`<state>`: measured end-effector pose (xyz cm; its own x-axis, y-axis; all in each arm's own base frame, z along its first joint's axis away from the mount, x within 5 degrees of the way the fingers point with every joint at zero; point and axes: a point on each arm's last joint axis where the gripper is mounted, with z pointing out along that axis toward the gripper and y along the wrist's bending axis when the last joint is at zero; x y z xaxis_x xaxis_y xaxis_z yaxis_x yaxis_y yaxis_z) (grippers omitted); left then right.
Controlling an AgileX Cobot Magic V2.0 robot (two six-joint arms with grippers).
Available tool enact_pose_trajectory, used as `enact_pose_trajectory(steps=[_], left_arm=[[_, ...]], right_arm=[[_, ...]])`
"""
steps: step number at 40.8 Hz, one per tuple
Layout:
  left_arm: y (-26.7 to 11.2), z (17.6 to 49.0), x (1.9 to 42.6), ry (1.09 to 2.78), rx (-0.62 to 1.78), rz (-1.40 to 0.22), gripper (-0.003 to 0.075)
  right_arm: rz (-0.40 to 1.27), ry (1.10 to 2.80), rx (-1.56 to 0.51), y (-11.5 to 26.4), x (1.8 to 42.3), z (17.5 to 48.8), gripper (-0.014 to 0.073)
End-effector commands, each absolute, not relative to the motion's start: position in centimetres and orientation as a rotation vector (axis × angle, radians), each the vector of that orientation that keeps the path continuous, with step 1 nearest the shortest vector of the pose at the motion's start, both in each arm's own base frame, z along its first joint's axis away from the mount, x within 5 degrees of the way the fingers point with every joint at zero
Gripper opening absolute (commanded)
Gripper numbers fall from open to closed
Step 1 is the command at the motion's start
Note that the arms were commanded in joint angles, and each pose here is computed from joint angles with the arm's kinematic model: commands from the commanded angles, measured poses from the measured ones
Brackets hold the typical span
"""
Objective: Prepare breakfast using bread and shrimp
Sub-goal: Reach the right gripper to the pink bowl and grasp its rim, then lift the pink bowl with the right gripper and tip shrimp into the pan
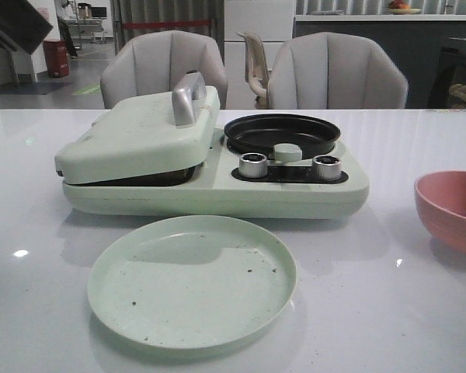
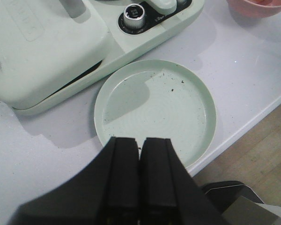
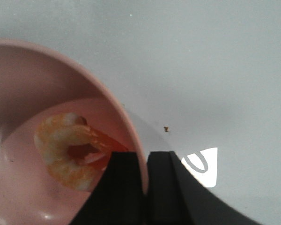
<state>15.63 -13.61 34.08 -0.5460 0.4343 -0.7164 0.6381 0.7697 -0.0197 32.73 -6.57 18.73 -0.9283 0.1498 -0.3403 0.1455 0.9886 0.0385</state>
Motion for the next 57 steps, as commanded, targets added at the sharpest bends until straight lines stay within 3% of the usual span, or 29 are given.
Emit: enact_pose_trajectory(steps=[1,8,17,26,32,39,47,57], left_arm=[[-13.8,35.7,15.6,2.136,0.757,-0.416,0.01],[-13.8,35.7,15.6,2.136,0.757,-0.416,0.01],[-13.8,35.7,15.6,2.136,0.757,-0.416,0.01],[-13.8,35.7,15.6,2.136,0.757,-0.416,0.01],[-13.8,35.7,15.6,2.136,0.757,-0.416,0.01],[-13.8,35.7,15.6,2.136,0.757,-0.416,0.01],[-13.8,35.7,15.6,2.136,0.757,-0.416,0.01],[-13.8,35.7,15.6,2.136,0.757,-0.416,0.01]], right_arm=[[-0.01,2.695,0.198,-6.8,33.1,20.9,0.0053],[-0.052,2.665,0.114,-7.0,34.2,23.3,0.0036],[-0.219,2.532,-0.123,-4.7,37.0,31.9,0.0045],[-0.541,2.239,-0.386,2.7,38.5,40.0,0.0044],[-0.781,2.026,-0.443,8.3,39.1,43.0,0.0044],[-1.011,1.824,-0.524,13.7,39.8,43.4,0.0044],[-1.232,1.644,-0.64,18.3,41.0,40.9,0.0044],[-1.376,1.494,-0.723,20.9,41.9,39.0,0.0044]])
